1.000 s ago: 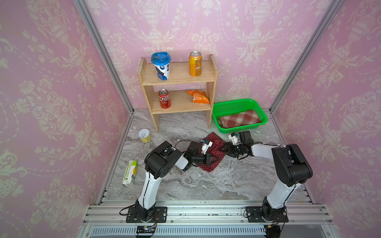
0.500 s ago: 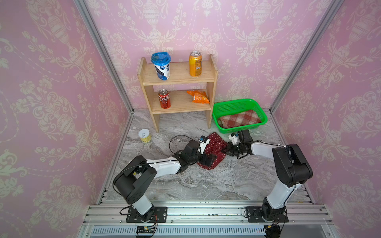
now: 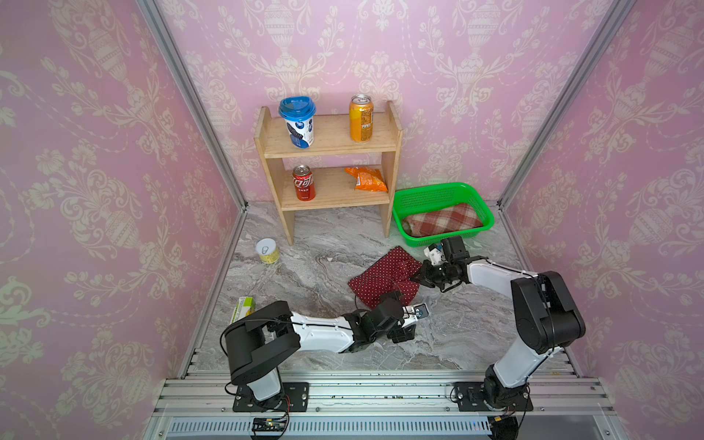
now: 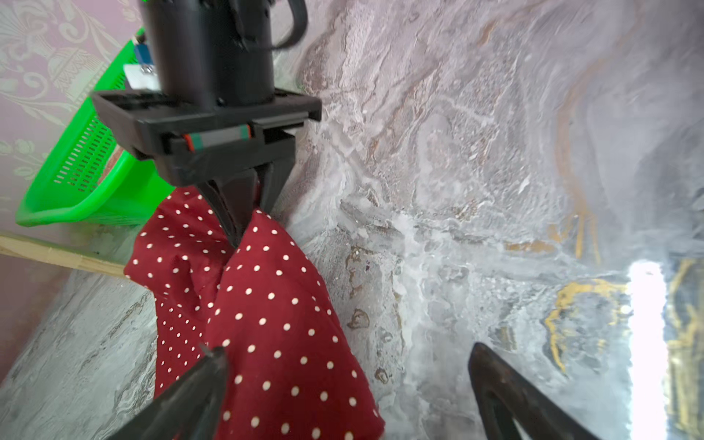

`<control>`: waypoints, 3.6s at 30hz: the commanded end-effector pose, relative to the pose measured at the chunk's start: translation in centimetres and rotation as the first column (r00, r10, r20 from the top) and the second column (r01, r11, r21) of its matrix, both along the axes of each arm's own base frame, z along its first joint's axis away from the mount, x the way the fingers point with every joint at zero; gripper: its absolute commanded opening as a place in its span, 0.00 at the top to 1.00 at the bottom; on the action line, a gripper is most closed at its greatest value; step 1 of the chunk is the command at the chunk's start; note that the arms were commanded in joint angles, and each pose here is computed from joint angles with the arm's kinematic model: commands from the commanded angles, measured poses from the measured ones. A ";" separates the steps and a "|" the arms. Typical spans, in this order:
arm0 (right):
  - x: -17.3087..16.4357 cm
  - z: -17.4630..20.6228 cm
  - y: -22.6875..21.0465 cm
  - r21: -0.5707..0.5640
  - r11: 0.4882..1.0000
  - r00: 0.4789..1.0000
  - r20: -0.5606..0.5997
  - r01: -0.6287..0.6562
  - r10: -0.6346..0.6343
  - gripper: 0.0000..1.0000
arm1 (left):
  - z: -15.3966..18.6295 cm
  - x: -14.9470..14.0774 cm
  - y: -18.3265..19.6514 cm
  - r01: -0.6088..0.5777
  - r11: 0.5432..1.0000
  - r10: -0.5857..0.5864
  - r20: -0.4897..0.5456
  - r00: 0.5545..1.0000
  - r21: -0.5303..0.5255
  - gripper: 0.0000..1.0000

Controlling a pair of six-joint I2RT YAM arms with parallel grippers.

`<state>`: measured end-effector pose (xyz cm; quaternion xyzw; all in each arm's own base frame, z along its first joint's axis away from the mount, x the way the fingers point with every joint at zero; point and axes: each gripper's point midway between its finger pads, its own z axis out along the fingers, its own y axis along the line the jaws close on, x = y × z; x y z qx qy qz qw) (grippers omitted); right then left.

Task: Roll up the skirts
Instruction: Roll the skirt at the center of the board.

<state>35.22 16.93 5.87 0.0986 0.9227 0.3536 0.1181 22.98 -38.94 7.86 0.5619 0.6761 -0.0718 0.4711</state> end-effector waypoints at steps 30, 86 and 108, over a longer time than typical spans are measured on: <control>-2.3 3.6 -3.4 0.112 0.993 0.983 0.177 0.036 -0.056 0.00 | -0.2 1.9 -1.3 -0.104 0.940 -0.089 -0.528 0.845 -0.326 0.80; -1.7 -0.1 -1.9 -0.001 1.000 0.999 -0.049 -0.019 0.019 1.00 | 2.6 1.3 -2.9 -0.117 0.993 0.111 0.196 0.974 0.020 0.01; -4.4 -1.1 -2.9 0.025 1.000 0.997 -0.075 -0.015 0.016 1.00 | -7.3 7.7 1.1 -0.436 0.872 0.448 -0.005 0.894 0.222 0.78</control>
